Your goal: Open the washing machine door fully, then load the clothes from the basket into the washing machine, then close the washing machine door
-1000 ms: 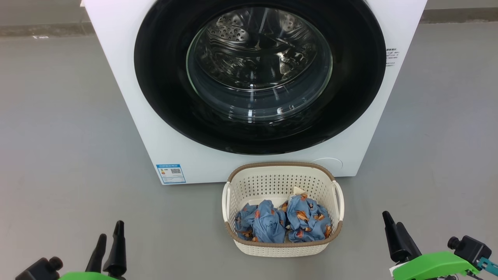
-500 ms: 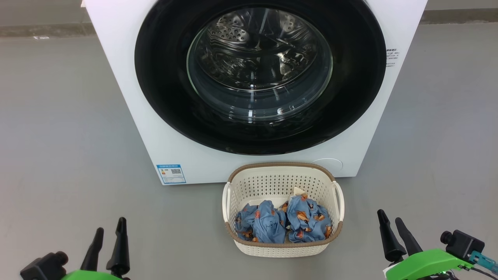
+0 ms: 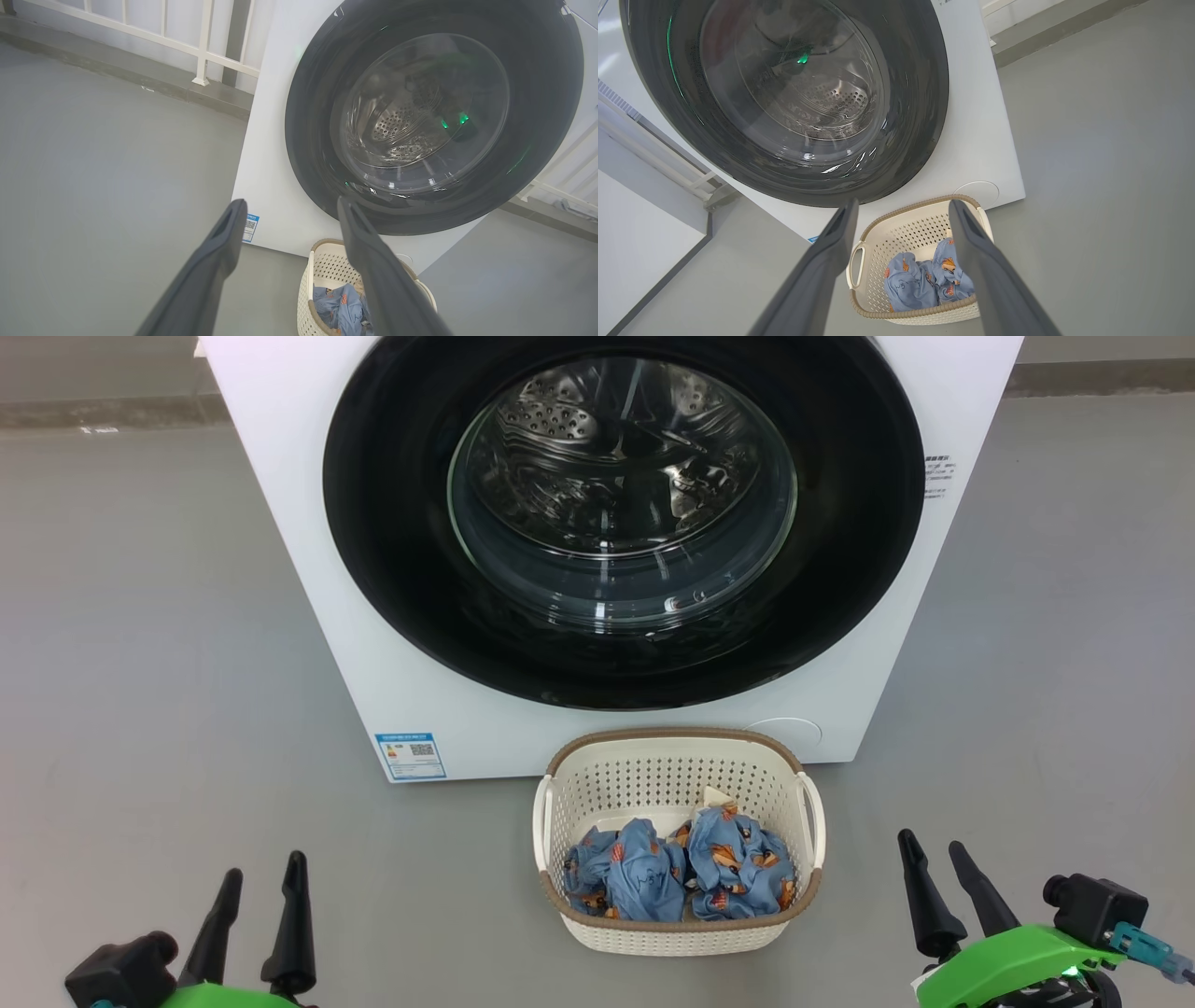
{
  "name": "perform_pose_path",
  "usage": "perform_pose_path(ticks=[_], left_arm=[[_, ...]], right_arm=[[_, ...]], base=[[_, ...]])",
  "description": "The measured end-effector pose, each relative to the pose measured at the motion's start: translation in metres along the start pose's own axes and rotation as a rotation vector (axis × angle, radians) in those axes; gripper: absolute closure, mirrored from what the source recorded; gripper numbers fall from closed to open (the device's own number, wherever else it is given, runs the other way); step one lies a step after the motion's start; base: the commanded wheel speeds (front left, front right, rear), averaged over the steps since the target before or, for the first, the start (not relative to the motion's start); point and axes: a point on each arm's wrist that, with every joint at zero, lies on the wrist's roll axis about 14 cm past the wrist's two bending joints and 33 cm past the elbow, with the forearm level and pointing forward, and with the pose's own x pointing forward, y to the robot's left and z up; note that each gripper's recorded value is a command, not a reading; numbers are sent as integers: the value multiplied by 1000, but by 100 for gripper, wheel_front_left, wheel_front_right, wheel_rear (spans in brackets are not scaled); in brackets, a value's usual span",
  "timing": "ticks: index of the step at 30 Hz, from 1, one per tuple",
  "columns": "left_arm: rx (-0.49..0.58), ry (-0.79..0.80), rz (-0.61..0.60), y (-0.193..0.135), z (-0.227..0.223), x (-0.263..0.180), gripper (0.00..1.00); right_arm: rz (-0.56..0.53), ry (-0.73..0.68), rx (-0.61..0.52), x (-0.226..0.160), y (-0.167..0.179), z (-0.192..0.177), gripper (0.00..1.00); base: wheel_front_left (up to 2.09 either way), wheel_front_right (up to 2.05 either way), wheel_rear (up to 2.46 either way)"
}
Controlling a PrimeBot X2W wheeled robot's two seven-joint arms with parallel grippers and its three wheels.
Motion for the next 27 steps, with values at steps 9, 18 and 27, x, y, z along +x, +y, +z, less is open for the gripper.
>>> perform_pose_path(ticks=[9, 18, 27], left_arm=[[90, -19, -27, -5, 4, 1, 0], [196, -29, -53, -9, 6, 1, 0], [289, -36, -82, -13, 5, 1, 0]], right_arm=[[14, -4, -99, 0, 1, 1, 0], [26, -22, -190, -2, 1, 4, 0], [20, -44, -298, -3, -6, 10, 0]], base=[[0, 0, 0], [0, 0, 0], [0, 0, 0]])
